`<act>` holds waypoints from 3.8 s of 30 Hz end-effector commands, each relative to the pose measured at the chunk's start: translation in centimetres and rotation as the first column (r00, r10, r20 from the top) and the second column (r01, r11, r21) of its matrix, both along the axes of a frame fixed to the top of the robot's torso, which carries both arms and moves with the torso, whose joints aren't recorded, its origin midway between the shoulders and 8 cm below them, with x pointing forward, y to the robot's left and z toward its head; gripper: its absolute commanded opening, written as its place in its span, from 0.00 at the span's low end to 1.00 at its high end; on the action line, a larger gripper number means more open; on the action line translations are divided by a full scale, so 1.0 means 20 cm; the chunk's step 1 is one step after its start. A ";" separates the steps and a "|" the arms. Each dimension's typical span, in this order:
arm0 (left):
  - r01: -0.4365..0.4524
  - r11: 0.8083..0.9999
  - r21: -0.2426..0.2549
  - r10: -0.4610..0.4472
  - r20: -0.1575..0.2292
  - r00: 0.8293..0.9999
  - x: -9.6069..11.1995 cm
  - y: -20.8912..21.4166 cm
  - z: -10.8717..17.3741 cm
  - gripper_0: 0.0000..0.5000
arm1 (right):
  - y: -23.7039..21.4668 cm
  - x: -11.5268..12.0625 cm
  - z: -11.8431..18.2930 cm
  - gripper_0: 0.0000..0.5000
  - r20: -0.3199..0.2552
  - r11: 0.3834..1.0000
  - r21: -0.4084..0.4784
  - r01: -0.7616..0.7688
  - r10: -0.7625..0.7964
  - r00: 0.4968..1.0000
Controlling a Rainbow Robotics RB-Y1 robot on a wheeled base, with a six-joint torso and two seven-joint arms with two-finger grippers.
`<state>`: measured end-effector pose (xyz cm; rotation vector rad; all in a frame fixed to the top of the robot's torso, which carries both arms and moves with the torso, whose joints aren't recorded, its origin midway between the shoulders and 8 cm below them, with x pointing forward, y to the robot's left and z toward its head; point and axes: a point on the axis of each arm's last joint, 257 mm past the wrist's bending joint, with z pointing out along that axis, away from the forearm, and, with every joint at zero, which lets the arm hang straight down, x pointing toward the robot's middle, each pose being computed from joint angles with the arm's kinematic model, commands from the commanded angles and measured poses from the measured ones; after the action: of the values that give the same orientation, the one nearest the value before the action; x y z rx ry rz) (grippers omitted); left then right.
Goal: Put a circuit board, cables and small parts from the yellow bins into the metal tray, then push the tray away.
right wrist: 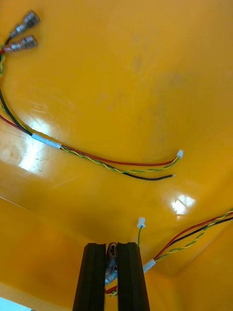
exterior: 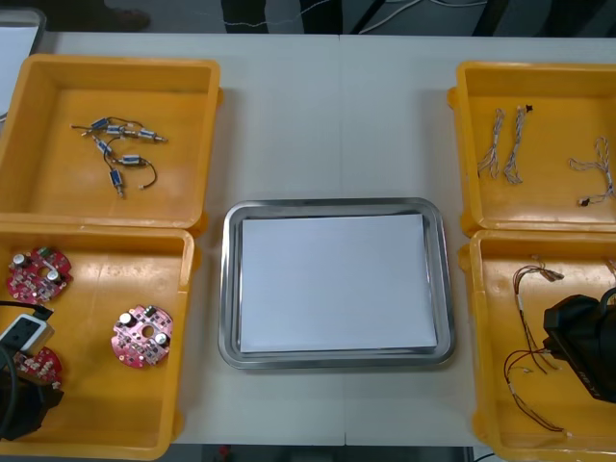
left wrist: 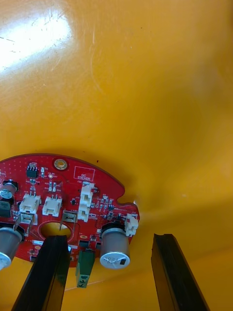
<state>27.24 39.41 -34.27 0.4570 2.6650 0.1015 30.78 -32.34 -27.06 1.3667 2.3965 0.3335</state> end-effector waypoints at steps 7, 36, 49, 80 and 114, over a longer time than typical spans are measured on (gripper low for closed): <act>0.025 1.000 0.003 -0.025 0.016 1.000 0.03 -0.03 0.00 1.00 | -0.21 -0.04 0.19 0.00 0.039 0.993 -0.116 -0.010 0.015 0.999; 0.034 0.999 0.015 -0.034 0.023 0.999 0.04 -0.03 -0.02 0.00 | -0.63 0.00 0.32 0.00 0.018 0.973 -0.226 0.042 -0.039 0.999; 0.038 0.999 0.018 -0.039 0.058 0.998 0.13 -0.07 0.10 0.00 | -0.66 0.09 0.34 0.00 0.032 0.976 -0.213 0.047 -0.041 0.999; 0.036 0.999 -0.028 -0.034 0.060 0.998 0.26 -0.32 0.15 0.00 | -0.67 0.12 0.50 1.00 0.058 0.960 -0.259 -0.108 0.127 0.990; 0.007 1.000 -0.025 -0.006 0.069 0.998 0.26 -0.31 0.10 0.95 | -0.45 0.09 0.30 1.00 -0.302 0.317 -0.442 -0.839 0.828 0.472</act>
<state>31.68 34.15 -32.60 0.5738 2.5960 0.1304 33.43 -40.83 -20.10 -0.1795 2.6695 -0.0790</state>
